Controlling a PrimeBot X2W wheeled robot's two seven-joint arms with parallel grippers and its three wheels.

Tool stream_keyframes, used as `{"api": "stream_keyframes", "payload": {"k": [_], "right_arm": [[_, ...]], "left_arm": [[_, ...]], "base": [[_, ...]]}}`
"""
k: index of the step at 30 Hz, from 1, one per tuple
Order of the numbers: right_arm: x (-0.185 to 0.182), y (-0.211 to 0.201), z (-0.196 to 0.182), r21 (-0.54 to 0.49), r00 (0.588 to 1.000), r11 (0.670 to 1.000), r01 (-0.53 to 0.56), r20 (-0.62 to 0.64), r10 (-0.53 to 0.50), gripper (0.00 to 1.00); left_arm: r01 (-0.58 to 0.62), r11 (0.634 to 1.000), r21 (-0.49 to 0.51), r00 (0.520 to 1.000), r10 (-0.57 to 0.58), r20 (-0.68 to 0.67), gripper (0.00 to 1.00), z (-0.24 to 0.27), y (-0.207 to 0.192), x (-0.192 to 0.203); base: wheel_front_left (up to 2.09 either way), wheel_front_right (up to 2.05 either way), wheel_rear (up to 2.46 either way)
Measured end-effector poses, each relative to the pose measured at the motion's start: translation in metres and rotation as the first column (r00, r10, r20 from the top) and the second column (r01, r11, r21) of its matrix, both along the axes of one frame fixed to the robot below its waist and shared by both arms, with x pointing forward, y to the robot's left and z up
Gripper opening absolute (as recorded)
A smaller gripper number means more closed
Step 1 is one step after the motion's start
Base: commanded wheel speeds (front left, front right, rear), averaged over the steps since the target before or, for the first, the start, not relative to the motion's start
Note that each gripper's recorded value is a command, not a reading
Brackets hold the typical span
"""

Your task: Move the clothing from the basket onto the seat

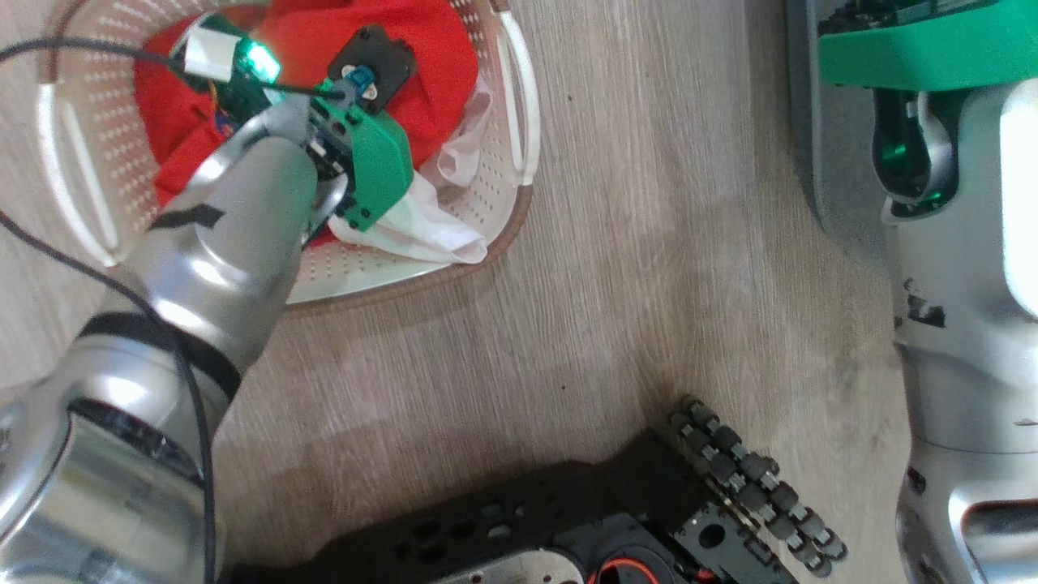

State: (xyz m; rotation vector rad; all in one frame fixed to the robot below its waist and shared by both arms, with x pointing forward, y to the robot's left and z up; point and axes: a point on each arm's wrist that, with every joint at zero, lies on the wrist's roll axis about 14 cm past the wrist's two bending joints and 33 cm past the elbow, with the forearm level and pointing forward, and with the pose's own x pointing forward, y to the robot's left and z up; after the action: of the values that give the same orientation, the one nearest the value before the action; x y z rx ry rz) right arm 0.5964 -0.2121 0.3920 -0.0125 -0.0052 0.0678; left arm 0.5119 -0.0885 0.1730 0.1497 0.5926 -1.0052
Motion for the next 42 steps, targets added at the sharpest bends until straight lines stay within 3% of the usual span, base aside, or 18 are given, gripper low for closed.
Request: {"api": "stream_keyframes", "payload": {"k": [9,17,26,34,42], "right_arm": [[-0.001,0.012,0.047,0.009,0.998,1.000,-0.019,0.064,0.019,1.00],[-0.011,0.031,0.089,0.031,0.992,0.998,-0.060,0.111,0.056,1.00],[-0.036,0.045,0.126,0.053,0.986,0.994,-0.100,0.140,0.092,1.00],[-0.070,0.061,0.145,0.080,0.982,0.987,-0.137,0.140,0.125,1.00],[-0.091,0.066,0.166,0.090,0.976,0.984,-0.156,0.168,0.140,1.00]], "left_arm": [[-0.115,0.992,-0.051,0.993,0.115,-0.008,0.00,0.051,0.020,-0.009],[-0.259,0.956,-0.139,0.962,0.268,0.049,0.00,0.121,0.045,0.004],[-0.422,0.867,-0.265,0.880,0.462,0.109,0.00,0.200,0.087,0.008],[-0.486,0.789,-0.377,0.795,0.578,0.186,0.00,0.270,0.120,-0.003],[-0.455,0.757,-0.469,0.726,0.620,0.297,0.00,0.338,0.134,-0.007]], "base": [[0.00,0.00,0.00],[0.00,0.00,0.00],[0.00,0.00,0.00],[0.00,0.00,0.00],[0.00,0.00,0.00]]}}
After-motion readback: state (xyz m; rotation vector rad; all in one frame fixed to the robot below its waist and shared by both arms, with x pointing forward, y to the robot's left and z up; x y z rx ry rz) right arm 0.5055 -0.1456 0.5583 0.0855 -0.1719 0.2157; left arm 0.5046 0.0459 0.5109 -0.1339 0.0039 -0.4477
